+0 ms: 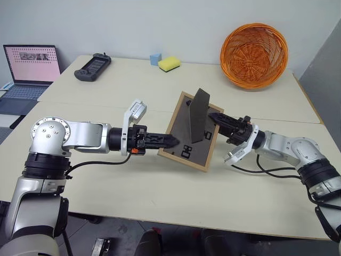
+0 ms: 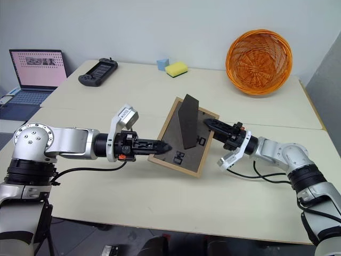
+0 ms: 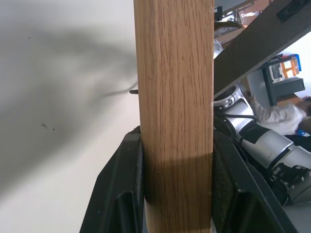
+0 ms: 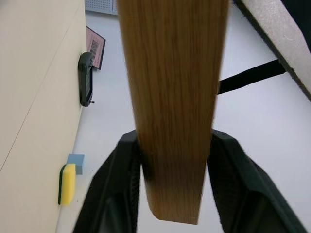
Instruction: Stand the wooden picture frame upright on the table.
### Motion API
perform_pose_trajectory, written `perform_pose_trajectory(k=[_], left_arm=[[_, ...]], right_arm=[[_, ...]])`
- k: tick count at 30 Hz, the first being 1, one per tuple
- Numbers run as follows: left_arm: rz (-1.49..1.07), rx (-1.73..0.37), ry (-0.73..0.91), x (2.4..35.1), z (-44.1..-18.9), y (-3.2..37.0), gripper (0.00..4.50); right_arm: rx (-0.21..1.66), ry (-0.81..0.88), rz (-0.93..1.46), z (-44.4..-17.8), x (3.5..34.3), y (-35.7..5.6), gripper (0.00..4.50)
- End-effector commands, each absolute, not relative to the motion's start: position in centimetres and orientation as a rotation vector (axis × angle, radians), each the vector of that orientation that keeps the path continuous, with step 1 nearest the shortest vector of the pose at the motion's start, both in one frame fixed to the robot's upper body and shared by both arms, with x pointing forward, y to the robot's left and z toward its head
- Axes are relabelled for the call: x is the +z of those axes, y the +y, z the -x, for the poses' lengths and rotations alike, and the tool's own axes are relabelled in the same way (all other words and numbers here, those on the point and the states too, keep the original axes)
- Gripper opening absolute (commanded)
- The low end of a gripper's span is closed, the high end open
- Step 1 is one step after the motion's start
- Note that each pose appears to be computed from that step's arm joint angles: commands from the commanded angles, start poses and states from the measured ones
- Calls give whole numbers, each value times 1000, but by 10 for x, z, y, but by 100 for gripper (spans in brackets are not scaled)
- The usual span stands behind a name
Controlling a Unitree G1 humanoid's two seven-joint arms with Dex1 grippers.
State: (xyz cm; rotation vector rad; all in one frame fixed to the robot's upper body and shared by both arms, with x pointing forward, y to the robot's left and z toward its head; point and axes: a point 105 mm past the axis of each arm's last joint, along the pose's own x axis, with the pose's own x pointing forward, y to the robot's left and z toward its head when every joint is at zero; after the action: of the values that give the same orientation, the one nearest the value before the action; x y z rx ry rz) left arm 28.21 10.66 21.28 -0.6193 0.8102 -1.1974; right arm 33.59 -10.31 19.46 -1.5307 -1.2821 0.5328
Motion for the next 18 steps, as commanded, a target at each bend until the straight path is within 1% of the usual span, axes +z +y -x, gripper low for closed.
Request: perform_pose_trajectory(k=[1,14,16,17,18], left_arm=[[615,-1254,761,228,-277,105,130],[623,-1229,761,227,-281,107,130],[619,-1240,761,228,-279,107,199],[619,-1241,760,228,-279,107,212],[619,-1240,759,229,-279,107,240]], right_arm=[[513,-1336,1533,-334,208,-102,130],[486,-1333,1520,-335,209,-100,128],[488,-1332,1520,-334,208,-100,128],[489,-1330,1519,-334,208,-100,128],[491,-1328,1520,-334,207,-99,128]])
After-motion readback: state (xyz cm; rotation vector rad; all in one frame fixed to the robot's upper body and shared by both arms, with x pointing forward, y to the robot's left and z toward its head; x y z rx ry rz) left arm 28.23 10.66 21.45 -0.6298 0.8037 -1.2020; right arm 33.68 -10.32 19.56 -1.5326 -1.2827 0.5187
